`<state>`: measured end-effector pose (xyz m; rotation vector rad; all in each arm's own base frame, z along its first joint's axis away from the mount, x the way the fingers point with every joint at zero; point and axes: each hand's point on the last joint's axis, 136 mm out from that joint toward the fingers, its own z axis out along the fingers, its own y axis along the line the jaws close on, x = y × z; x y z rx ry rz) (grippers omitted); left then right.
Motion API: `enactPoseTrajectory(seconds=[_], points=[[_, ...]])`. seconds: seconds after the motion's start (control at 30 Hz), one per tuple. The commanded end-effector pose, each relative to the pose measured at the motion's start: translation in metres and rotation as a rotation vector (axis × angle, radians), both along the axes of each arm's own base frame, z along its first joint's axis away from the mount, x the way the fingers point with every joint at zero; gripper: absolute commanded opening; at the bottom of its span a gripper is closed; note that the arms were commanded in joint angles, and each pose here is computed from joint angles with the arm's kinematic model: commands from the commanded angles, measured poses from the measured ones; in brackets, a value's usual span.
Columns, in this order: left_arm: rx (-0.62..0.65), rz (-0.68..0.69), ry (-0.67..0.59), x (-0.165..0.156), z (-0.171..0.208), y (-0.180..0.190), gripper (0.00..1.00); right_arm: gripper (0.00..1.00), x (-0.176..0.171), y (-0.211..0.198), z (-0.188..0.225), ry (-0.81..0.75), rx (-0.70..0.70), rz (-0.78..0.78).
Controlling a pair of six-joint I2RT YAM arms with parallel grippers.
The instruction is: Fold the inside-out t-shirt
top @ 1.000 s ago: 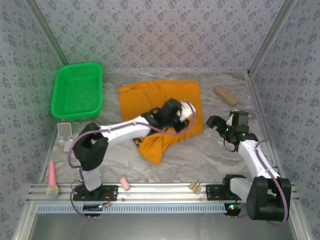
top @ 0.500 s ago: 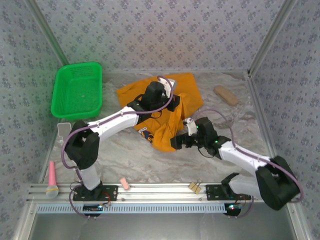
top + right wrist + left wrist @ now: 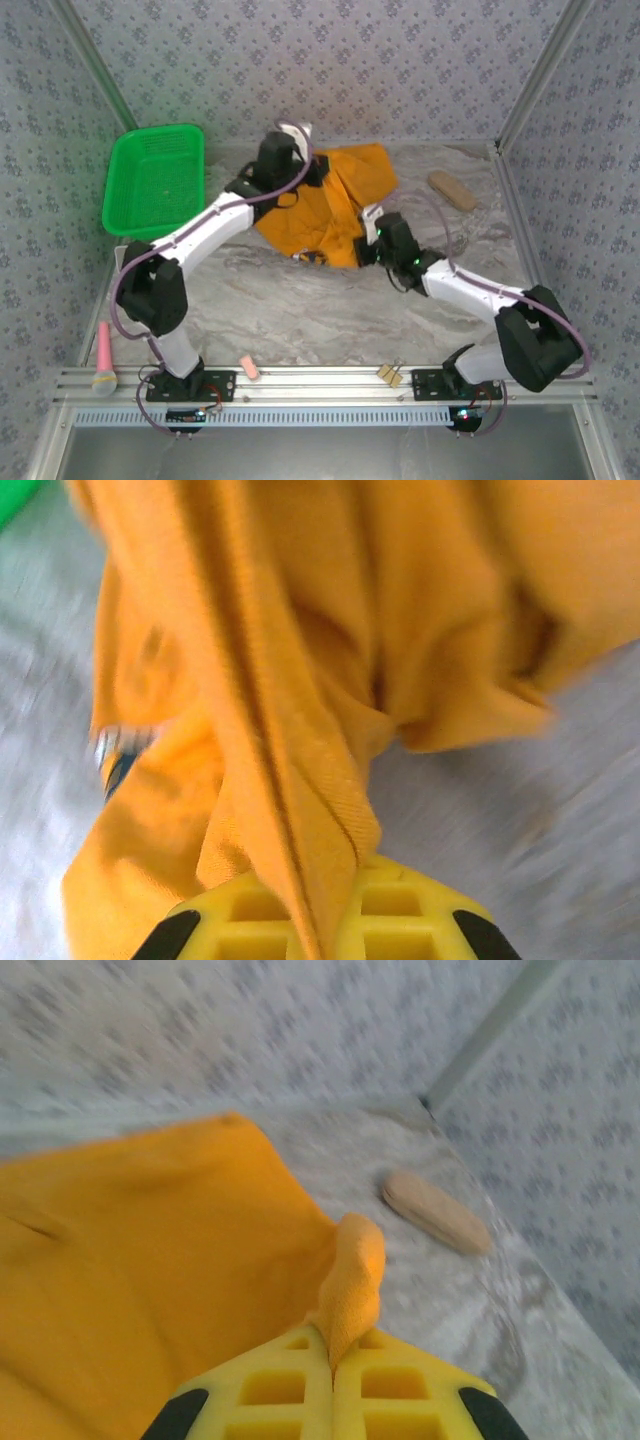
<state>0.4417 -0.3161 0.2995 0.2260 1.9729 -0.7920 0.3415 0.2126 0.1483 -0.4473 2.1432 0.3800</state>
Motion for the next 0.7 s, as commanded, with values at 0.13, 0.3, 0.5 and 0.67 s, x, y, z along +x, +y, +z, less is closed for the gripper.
enactPoseTrajectory(seconds=[0.13, 0.3, 0.5, 0.67], points=[[-0.126, 0.345, -0.284, -0.013, 0.197, 0.088, 0.00, 0.00, 0.045, -0.077, 0.197, -0.387, -0.276, -0.219], [-0.262, 0.374, -0.321, -0.051, 0.248, 0.112, 0.00, 0.00, -0.001, -0.066, 0.289, -0.622, -0.325, -0.099], [-0.361, 0.380, -0.414, -0.107, 0.268, 0.131, 0.00, 0.00, -0.052, -0.074, 0.369, -0.830, -0.228, -0.130], [-0.359, 0.471, -0.485, -0.124, 0.272, 0.164, 0.00, 0.00, -0.049, -0.078, 0.387, -0.873, -0.183, -0.141]])
